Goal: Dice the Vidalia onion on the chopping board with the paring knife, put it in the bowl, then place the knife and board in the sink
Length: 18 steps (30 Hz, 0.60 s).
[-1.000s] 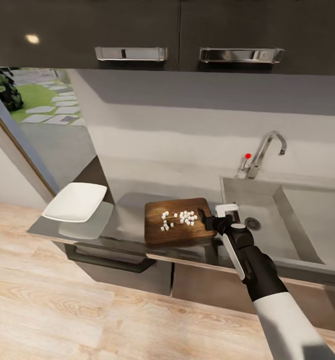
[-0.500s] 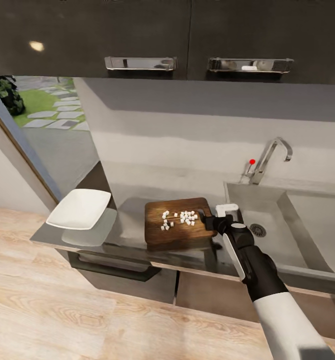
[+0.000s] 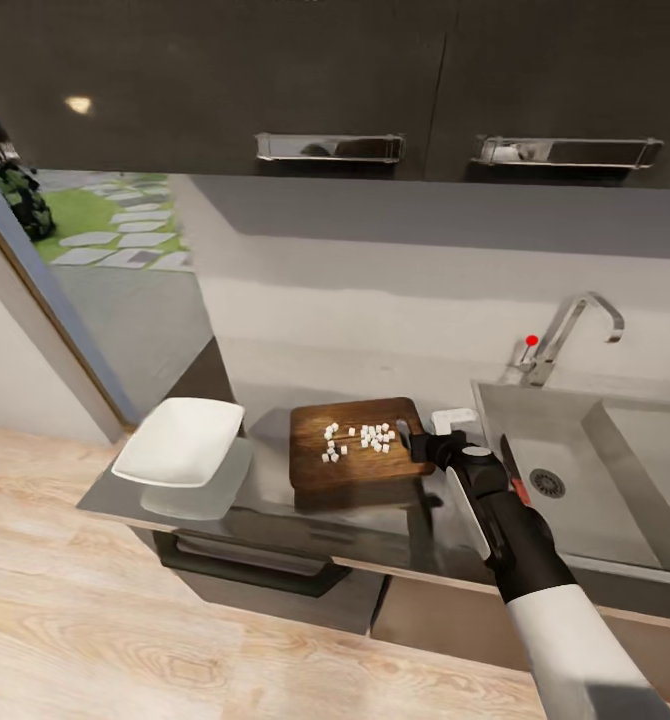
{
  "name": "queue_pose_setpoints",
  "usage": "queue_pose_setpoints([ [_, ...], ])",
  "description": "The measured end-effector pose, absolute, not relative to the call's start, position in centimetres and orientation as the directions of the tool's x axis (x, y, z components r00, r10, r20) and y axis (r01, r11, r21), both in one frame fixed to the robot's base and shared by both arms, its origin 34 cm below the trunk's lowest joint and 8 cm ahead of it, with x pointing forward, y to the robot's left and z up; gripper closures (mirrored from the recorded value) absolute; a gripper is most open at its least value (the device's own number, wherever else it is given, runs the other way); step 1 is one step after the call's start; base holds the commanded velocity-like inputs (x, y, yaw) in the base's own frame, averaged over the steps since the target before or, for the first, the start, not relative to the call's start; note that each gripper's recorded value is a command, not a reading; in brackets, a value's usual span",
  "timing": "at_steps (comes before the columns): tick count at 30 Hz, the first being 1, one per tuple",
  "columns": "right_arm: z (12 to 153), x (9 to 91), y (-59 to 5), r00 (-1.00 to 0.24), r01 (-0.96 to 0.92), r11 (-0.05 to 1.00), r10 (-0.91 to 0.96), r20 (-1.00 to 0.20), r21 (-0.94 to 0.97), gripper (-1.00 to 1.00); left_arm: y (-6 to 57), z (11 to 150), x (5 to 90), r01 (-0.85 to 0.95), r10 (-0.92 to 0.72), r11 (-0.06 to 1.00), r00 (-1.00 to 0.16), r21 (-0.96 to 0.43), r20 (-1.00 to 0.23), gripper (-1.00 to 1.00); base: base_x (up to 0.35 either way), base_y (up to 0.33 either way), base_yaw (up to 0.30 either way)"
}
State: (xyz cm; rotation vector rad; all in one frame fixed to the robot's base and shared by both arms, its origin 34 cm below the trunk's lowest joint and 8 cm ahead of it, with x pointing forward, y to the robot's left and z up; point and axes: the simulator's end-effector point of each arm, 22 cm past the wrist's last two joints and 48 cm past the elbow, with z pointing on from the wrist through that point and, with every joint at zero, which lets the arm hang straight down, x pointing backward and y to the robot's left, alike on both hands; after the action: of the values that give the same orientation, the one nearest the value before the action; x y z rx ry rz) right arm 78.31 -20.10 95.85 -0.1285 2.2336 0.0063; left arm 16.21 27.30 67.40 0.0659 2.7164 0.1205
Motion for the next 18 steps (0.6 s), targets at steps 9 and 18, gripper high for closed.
queue_pose_setpoints([
  [9,96.8,78.3,-20.1,-0.603,-0.095,0.995,-0.09,-0.792,-0.041,1.0,27.3,67.5,16.7,0.027,0.064,0.995,-0.905,0.094,-0.42,-1.0,0.002,0.149,0.0],
  [18,97.8,78.4,-20.0,-0.591,-0.095,0.995,-0.091,-0.801,-0.043,1.0,27.3,67.6,17.1,0.026,0.064,0.995,-0.899,0.095,-0.432,-1.0,0.0,0.003,0.0],
])
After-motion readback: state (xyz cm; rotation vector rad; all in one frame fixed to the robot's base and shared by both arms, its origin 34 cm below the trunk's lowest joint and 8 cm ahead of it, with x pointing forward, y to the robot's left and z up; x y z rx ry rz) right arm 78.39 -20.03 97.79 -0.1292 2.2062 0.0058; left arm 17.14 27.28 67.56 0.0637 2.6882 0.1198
